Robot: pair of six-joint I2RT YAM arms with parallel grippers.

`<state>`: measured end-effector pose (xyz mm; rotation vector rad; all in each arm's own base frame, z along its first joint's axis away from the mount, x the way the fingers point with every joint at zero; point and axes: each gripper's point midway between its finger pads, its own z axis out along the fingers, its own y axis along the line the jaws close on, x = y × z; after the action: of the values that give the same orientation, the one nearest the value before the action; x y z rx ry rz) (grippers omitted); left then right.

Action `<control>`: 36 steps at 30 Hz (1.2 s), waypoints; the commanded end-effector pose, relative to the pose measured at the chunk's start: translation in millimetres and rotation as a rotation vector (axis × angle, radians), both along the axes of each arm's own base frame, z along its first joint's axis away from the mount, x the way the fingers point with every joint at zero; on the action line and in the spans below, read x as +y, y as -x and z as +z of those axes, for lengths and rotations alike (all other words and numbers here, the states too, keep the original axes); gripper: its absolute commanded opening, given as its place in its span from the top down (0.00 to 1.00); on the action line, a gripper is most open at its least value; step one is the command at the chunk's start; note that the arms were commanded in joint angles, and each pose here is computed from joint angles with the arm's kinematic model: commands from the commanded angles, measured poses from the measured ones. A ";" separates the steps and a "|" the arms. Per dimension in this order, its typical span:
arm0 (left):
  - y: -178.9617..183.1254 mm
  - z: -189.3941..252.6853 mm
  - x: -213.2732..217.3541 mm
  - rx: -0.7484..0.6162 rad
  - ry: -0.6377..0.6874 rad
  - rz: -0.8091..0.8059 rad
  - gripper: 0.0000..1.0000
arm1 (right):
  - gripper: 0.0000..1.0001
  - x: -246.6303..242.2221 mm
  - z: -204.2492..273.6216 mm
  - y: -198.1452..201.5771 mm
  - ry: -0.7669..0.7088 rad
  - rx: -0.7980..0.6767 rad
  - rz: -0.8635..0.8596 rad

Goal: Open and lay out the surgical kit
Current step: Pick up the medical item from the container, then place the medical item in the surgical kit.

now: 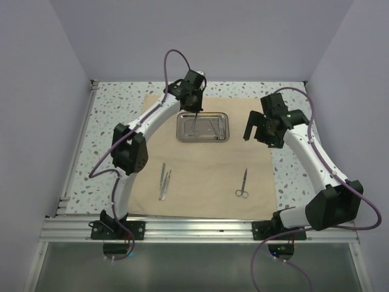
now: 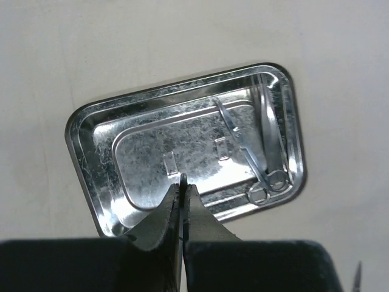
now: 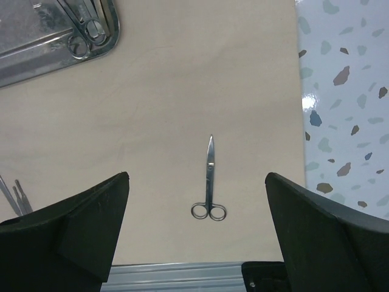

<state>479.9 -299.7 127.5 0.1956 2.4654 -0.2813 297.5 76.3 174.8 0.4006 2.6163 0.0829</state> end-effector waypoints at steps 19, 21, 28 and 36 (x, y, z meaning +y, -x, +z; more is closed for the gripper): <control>192.6 3.1 -146.6 0.091 0.309 0.121 1.00 | 0.02 -68.8 122.0 93.3 0.047 -0.280 -0.329; 203.5 -10.8 -163.2 0.111 0.303 0.108 1.00 | 0.02 -71.4 121.8 100.6 0.050 -0.283 -0.328; 208.5 -46.0 -190.8 0.128 0.281 0.086 1.00 | 0.02 -79.1 118.6 127.0 0.058 -0.292 -0.314; 196.3 -4.4 -194.5 0.045 0.307 0.042 0.60 | 0.02 -78.3 119.2 136.6 0.044 -0.308 -0.284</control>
<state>258.3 -478.8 51.4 0.0206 2.6023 -0.5287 178.1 5.4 307.6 0.6835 2.1652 0.0578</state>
